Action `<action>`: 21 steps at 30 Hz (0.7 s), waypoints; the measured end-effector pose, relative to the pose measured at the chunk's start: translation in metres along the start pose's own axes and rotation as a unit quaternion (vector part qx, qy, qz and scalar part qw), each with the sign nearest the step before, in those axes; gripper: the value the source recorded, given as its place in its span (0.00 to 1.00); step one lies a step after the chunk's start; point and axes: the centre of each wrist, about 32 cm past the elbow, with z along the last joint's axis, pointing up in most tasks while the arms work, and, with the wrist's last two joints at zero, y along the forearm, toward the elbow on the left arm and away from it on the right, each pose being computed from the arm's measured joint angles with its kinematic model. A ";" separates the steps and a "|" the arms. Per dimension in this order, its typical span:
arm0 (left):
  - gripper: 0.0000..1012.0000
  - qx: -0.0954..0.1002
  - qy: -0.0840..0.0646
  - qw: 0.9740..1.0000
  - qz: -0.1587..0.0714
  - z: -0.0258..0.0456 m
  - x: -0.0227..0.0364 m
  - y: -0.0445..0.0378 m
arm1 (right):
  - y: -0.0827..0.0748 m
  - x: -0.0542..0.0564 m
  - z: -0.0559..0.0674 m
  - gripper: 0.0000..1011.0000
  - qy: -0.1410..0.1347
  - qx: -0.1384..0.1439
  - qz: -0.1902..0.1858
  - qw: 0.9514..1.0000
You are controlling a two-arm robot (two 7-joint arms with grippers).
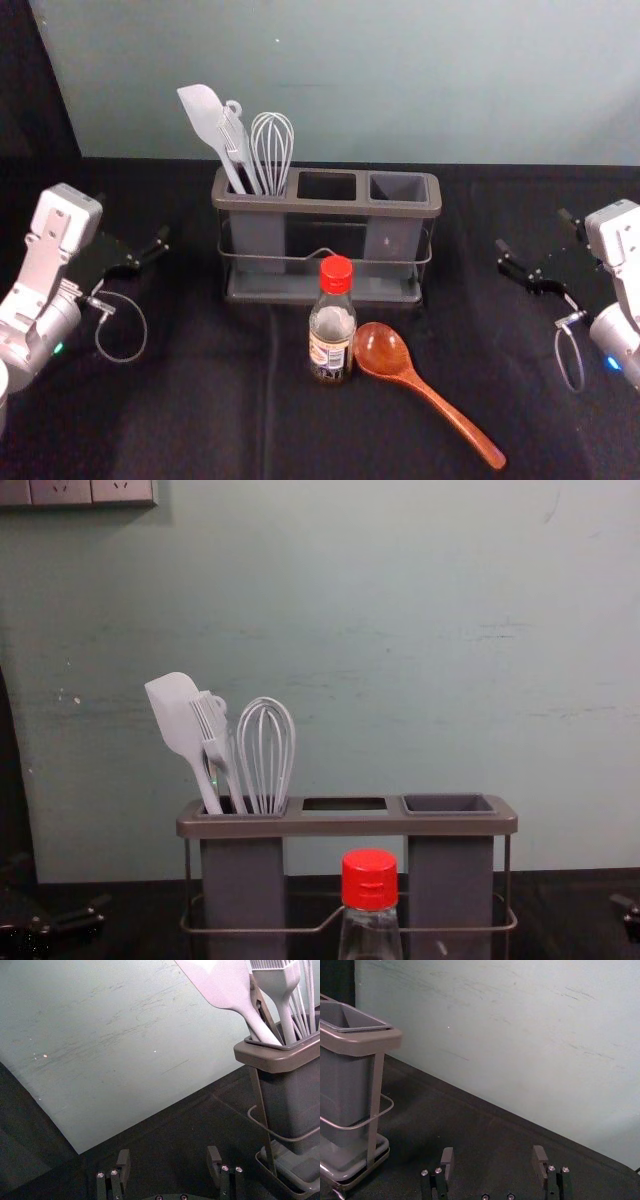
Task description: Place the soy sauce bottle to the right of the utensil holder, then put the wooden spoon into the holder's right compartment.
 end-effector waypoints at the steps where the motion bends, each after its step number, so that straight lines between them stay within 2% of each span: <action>1: 0.99 0.000 0.000 1.000 0.000 0.0000 0.0000 0.0000 | 0.000 0.000 0.000 0.99 0.000 0.000 0.000 1.000; 21: 0.99 0.000 0.000 1.000 0.000 0.0000 0.0000 0.0000 | 0.000 0.000 0.000 0.99 0.000 0.000 0.000 1.000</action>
